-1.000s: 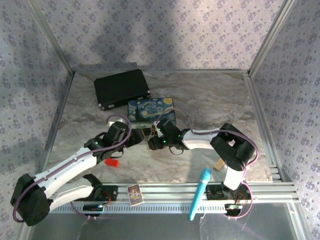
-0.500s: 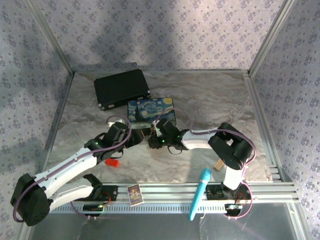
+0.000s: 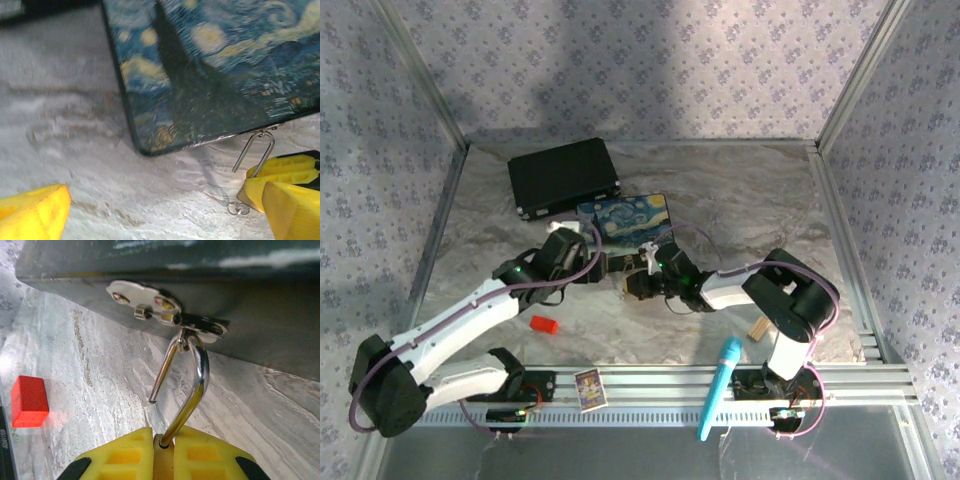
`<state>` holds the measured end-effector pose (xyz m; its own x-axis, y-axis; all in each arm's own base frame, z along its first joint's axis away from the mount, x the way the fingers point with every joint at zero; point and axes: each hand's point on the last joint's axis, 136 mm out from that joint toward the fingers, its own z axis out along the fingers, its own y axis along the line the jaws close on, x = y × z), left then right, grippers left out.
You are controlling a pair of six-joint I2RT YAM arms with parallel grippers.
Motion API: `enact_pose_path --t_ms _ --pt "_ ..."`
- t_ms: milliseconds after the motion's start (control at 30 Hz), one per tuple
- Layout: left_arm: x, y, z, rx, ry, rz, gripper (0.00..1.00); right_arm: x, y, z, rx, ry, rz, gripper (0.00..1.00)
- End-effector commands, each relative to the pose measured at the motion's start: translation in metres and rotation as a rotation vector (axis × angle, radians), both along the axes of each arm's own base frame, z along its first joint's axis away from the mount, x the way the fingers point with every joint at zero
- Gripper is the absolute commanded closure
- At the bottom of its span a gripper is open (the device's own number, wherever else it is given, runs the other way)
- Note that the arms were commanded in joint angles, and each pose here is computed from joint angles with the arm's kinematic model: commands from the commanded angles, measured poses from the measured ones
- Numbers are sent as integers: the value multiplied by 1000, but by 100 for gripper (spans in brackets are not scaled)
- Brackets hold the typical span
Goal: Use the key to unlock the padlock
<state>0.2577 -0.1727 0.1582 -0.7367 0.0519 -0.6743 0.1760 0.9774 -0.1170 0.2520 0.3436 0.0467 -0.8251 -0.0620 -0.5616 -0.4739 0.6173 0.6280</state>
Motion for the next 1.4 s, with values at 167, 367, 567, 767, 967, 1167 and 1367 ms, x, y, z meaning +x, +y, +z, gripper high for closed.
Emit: enact_pose_path --t_ms 167,367,567,767,967,1167,1367 --pt "12 -27 -25 628 51 -490 4 -10 -15 -24 70 169 -84 99" --pt "29 -54 -49 608 44 -685 20 -7 -18 -31 120 201 -88 100" --pt "30 -63 -77 705 81 -806 29 -3 -21 -29 133 184 -95 100" --pt "23 -57 -108 768 189 -856 41 -3 -29 -33 136 182 -126 100" --pt "13 -47 -129 790 264 -855 48 10 -27 -26 166 136 -176 100" --pt "7 -42 -145 802 310 -847 62 27 -33 -14 184 49 -274 100" --pt "3 -40 -149 815 318 -859 64 42 -34 0 202 -24 -326 100"
